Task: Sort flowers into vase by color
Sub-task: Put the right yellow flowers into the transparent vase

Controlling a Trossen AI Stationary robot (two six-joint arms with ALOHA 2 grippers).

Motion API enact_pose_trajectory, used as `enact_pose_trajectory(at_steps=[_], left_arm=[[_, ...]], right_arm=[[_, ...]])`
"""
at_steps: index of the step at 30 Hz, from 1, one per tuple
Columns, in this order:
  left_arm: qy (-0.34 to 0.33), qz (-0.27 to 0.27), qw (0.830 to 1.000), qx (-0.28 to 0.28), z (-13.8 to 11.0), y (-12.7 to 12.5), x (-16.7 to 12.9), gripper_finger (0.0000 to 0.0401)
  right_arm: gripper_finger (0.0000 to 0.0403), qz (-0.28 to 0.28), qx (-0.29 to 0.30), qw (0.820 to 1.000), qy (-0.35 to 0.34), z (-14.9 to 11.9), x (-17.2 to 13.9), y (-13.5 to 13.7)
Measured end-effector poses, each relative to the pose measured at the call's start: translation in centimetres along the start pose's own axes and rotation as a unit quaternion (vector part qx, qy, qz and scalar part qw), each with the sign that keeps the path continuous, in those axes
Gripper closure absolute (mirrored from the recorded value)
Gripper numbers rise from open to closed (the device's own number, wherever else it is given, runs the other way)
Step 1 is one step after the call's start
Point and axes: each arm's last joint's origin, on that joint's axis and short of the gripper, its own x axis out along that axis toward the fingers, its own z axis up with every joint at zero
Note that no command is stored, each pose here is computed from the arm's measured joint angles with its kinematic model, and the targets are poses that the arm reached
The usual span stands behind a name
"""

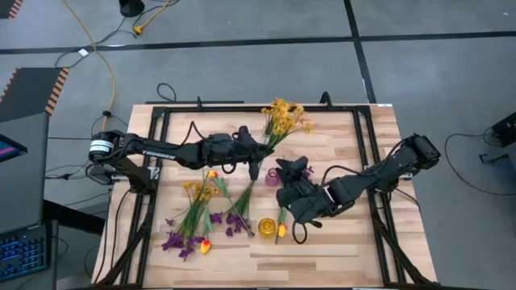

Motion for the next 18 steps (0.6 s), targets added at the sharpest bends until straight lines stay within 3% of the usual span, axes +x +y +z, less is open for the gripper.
enact_pose_trajectory(at_steps=[5,10,18], left_arm=[[-0.034,0.026,0.999,0.027,0.7,0.5,0.0,0.0365],[-0.089,0.044,0.993,0.058,1.9,1.0,0.0,0.0365],[-0.161,0.064,0.979,0.105,3.5,2.1,-0.3,0.0370]], right_arm=[[0.0184,0.005,0.063,0.998,-0.007,-0.2,-0.9,-0.1],[0.0184,0.015,0.162,0.986,0.027,-2.8,-1.5,-1.5],[0.0184,-0.025,0.348,0.931,0.108,-9.5,-2.9,-3.9]])
